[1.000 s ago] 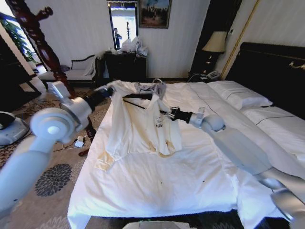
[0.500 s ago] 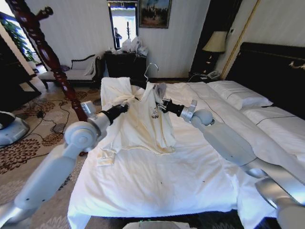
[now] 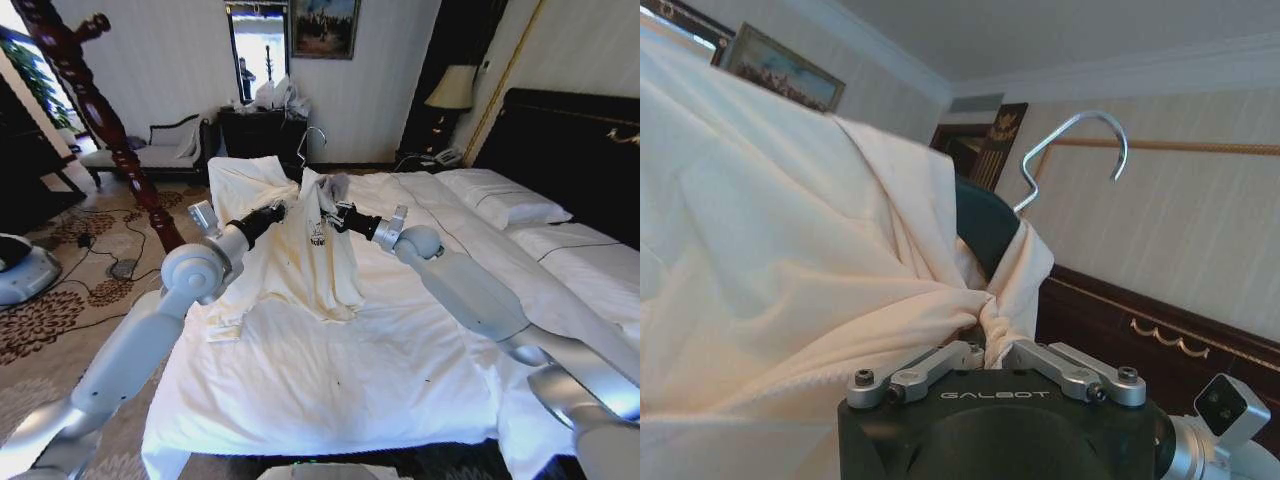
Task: Pick up the clothes from the bed and hang them on the clothes hanger.
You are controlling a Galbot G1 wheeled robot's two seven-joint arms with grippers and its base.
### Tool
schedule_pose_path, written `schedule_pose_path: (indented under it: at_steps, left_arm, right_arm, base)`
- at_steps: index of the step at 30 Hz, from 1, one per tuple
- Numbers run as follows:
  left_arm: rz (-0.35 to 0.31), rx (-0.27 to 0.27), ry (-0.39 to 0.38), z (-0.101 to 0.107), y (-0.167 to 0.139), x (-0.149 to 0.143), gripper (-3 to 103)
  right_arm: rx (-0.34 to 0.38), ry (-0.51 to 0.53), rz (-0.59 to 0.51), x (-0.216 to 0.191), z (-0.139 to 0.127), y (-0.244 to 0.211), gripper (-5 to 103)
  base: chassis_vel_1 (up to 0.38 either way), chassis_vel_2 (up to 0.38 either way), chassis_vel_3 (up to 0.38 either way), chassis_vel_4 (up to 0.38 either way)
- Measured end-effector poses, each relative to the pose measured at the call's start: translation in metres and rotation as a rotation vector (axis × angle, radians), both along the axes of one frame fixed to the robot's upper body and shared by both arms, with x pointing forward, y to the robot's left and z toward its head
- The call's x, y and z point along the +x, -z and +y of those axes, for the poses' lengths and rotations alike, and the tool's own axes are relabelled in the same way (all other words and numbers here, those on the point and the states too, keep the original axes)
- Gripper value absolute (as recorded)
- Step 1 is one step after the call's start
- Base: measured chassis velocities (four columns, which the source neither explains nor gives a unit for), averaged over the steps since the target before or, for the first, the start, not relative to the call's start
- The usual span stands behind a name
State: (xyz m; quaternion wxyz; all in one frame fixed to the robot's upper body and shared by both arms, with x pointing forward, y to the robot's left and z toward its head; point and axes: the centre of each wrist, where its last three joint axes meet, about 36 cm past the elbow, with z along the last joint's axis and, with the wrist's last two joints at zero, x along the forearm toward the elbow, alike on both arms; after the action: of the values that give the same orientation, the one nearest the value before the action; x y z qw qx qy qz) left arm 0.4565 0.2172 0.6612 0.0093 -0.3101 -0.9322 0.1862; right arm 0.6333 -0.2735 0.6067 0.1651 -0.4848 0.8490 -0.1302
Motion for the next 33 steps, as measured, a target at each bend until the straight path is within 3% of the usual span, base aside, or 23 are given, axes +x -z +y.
schedule_pose_path:
  at_steps: [3, 7, 10, 13, 16, 22, 25, 27, 30, 32, 33]
  left_arm:
    - [-0.004, 0.009, 0.005, 0.005, -0.009, -0.006, 0]
    - [0.014, 0.069, 0.003, 0.005, -0.003, -0.017, -2]
    - [0.039, 0.133, -0.005, 0.000, 0.009, -0.025, 14]
    - [0.062, 0.172, -0.014, -0.002, 0.012, -0.029, 19]
    - [0.065, 0.219, -0.039, 0.000, 0.012, -0.034, 35]
    - [0.049, 0.241, -0.069, 0.009, 0.005, -0.039, 52]
    - [0.040, 0.230, -0.078, 0.010, 0.003, -0.038, 68]
    - [0.034, 0.222, -0.076, 0.009, 0.001, -0.037, 68]
    - [0.010, 0.212, -0.062, 0.007, -0.003, -0.042, 84]
    - [-0.012, 0.233, -0.061, 0.007, -0.005, -0.048, 94]
    - [-0.012, 0.233, -0.061, 0.007, -0.005, -0.048, 94]
  right_arm:
    - [0.010, 0.006, -0.006, 0.003, -0.003, -0.007, 19]
    - [0.043, 0.004, -0.006, 0.006, -0.005, -0.016, 19]
    - [0.063, -0.001, -0.010, 0.007, -0.004, -0.024, 19]
    - [0.077, -0.004, -0.010, 0.007, -0.005, -0.028, 19]
    - [0.087, -0.004, -0.016, 0.005, -0.010, -0.037, 19]
    - [0.074, -0.014, -0.027, -0.001, -0.016, -0.045, 19]
    - [0.065, -0.034, -0.030, -0.006, -0.015, -0.047, 19]
    - [0.061, -0.038, -0.028, -0.008, -0.015, -0.046, 19]
    - [0.043, -0.036, -0.020, -0.011, -0.017, -0.041, 19]
    - [0.029, -0.025, -0.011, -0.014, -0.021, -0.039, 19]
    - [0.029, -0.025, -0.011, -0.014, -0.021, -0.039, 19]
  base:
    - [0.000, 0.000, 0.000, 0.000]
    - [0.000, 0.000, 0.000, 0.000]
    - [0.000, 0.000, 0.000, 0.000]
    - [0.000, 0.000, 0.000, 0.000]
    - [0.000, 0.000, 0.000, 0.000]
    - [0.000, 0.000, 0.000, 0.000]
    - [0.000, 0.000, 0.000, 0.000]
    - [0.000, 0.000, 0.000, 0.000]
    - [0.000, 0.000, 0.000, 0.000]
    - [0.000, 0.000, 0.000, 0.000]
    - [0.000, 0.000, 0.000, 0.000]
